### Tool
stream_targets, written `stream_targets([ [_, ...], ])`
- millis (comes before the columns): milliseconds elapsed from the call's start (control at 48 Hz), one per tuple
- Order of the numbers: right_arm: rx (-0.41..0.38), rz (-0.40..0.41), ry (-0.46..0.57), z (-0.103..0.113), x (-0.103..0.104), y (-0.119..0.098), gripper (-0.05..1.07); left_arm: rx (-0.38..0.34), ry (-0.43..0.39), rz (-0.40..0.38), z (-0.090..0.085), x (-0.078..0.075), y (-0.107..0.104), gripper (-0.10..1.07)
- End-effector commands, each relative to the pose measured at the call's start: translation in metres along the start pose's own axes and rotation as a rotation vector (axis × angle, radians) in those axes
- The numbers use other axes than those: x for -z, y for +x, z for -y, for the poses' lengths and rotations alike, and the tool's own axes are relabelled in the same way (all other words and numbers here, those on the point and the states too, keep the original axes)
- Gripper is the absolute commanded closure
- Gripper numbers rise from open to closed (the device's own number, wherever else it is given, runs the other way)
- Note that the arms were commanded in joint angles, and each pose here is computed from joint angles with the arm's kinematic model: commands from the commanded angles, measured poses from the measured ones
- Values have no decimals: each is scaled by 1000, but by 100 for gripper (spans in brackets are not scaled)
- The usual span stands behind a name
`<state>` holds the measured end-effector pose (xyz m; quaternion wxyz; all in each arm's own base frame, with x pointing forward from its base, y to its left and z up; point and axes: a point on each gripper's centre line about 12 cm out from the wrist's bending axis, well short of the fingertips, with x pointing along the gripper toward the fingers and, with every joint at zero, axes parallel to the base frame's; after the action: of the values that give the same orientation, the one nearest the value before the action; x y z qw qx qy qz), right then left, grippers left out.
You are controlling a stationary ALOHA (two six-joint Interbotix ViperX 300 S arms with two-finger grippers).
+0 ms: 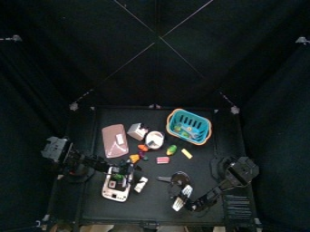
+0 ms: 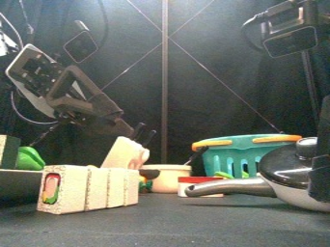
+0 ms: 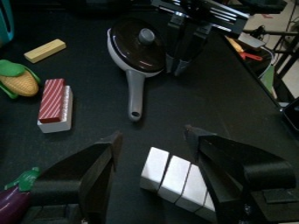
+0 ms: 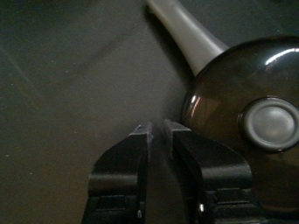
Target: Move pan downwards
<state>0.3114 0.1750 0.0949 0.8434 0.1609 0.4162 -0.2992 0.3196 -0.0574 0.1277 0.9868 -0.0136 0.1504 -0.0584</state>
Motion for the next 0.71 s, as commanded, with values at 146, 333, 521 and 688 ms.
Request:
stream_targets([
  [146,23,33,34,7,-14,-12,41,-1,0,15,0,-5,1,4],
  [333,6,61,34,7,-21,-19,41,-1,-1,11,0,-3,1,4],
  [521,6,73,37,7,-25,-18,41,-1,0,12,0,-4,1,4],
  [688,46,68,36,17,-27,-8,41,-1,0,11,0,-3,1,4],
])
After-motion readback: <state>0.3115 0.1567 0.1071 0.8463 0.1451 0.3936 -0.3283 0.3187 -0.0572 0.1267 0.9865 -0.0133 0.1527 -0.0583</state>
